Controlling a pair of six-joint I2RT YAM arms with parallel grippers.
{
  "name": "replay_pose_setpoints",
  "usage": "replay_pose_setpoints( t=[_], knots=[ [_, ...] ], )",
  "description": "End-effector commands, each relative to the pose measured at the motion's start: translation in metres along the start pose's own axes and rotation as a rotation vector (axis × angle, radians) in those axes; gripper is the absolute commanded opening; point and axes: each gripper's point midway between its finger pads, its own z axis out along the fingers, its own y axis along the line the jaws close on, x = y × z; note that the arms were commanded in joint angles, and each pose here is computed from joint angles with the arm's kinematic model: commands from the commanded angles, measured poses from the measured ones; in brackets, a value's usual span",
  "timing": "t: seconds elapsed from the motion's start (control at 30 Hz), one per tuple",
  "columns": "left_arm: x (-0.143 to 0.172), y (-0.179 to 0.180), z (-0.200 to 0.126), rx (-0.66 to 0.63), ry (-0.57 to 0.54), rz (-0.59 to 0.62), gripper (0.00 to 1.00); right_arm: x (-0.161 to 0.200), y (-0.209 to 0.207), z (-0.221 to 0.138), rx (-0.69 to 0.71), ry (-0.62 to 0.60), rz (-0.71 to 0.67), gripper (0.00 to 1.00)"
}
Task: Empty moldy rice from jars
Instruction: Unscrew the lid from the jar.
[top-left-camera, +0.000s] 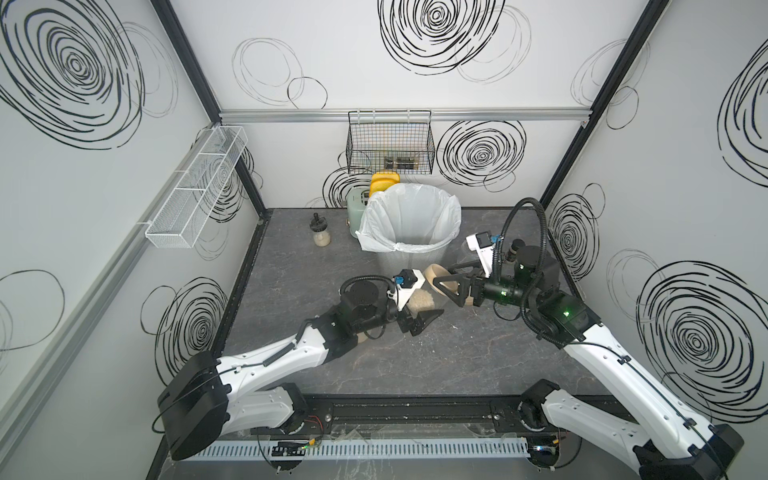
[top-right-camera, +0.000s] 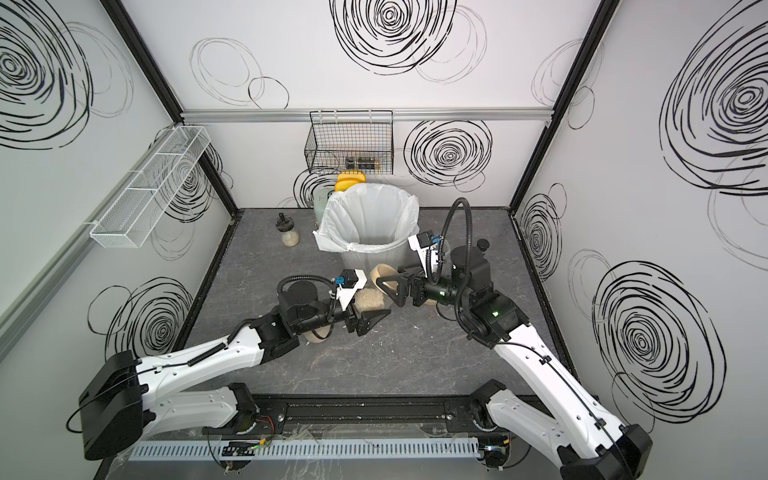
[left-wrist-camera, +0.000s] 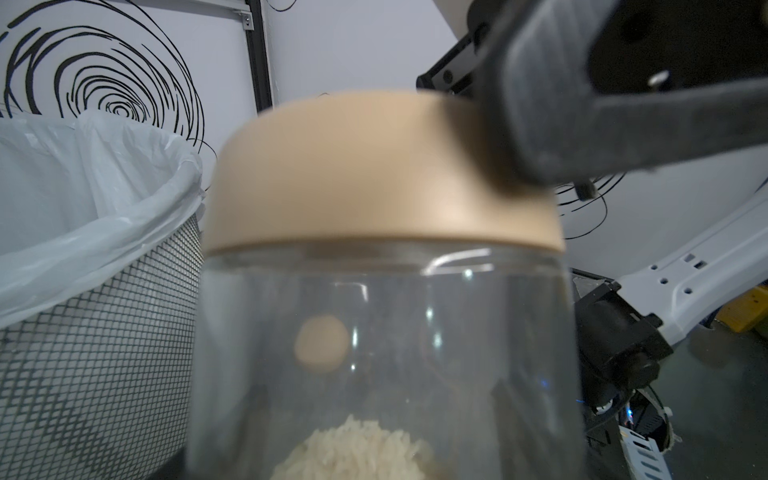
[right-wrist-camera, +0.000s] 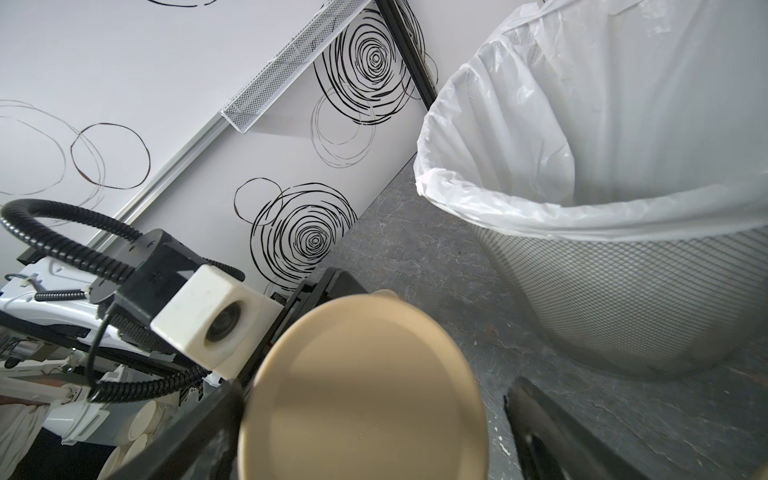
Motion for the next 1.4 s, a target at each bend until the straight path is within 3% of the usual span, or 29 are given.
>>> replay_pose_setpoints(
  t=[0.0, 0.17, 0.5, 0.87, 1.37],
  knots=[
    [-0.065, -0.009, -0.004, 0.030, -0.199, 0.076, 0.59, -0.010, 0.009, -0.001, -0.031, -0.032, -0.025, 0.97],
    [-0.066, -0.011, -0.003, 0.044, -0.204, 0.065, 0.59, -0.003, 0.009, 0.001, -0.049, -0.013, -0.020, 0.91],
    [-0.069, -0.014, 0.000, 0.067, -0.217, 0.050, 0.59, 0.007, 0.003, 0.005, -0.034, 0.020, -0.019, 0.94],
    [-0.074, -0.015, -0.005, 0.094, -0.229, 0.020, 0.59, 0.006, 0.007, 0.003, -0.047, 0.019, -0.044, 0.73],
    [-0.106, -0.062, -0.037, 0.465, -0.326, -0.049, 0.59, -0.014, 0.054, -0.009, -0.232, -0.017, -0.230, 0.70]
  ],
)
